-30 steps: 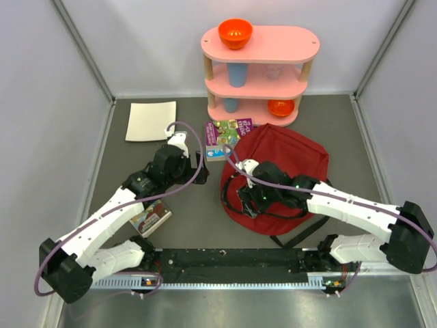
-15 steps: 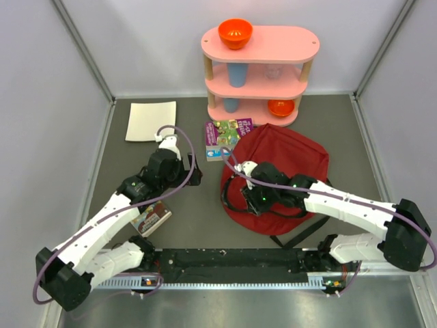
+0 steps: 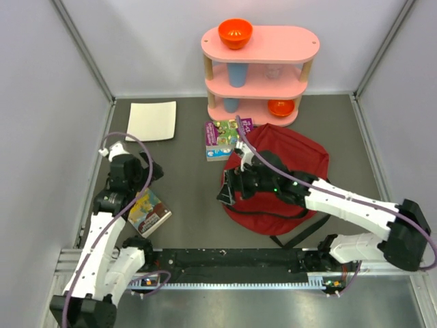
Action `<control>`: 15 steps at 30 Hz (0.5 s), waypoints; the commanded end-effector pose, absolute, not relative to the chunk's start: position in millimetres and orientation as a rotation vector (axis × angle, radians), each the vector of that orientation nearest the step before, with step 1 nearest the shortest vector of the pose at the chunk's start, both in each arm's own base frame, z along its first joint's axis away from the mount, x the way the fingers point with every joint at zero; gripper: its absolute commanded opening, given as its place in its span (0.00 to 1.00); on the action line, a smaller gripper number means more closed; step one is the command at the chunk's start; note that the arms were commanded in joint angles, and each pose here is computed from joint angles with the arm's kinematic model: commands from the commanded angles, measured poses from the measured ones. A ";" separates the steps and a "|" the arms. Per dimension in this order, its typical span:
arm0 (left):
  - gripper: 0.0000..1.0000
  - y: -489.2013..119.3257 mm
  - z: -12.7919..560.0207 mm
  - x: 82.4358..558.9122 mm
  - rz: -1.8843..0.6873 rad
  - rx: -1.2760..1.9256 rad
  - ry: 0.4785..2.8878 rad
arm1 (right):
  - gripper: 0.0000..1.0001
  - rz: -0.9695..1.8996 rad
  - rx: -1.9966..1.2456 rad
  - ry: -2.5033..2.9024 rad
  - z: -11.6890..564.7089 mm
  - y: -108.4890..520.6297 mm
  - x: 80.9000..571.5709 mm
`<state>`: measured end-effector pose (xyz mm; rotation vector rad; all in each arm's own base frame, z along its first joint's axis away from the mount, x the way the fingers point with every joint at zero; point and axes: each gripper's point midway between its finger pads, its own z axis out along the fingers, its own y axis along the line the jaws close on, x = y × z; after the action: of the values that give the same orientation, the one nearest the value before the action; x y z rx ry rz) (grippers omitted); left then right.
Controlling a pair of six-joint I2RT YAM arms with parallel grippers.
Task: Pack the student bag
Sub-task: Move the student bag to the center of the board.
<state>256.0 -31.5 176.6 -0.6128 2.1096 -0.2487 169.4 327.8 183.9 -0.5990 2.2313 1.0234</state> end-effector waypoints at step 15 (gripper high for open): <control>0.99 47.6 135.0 221.0 -0.098 -1.069 2.061 | 0.90 0.974 -0.137 2.242 213.2 290.9 269.2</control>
<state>225.7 32.1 127.4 -0.9931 2.1354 -0.1668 271.1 269.9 174.1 -0.0235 2.3496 0.7940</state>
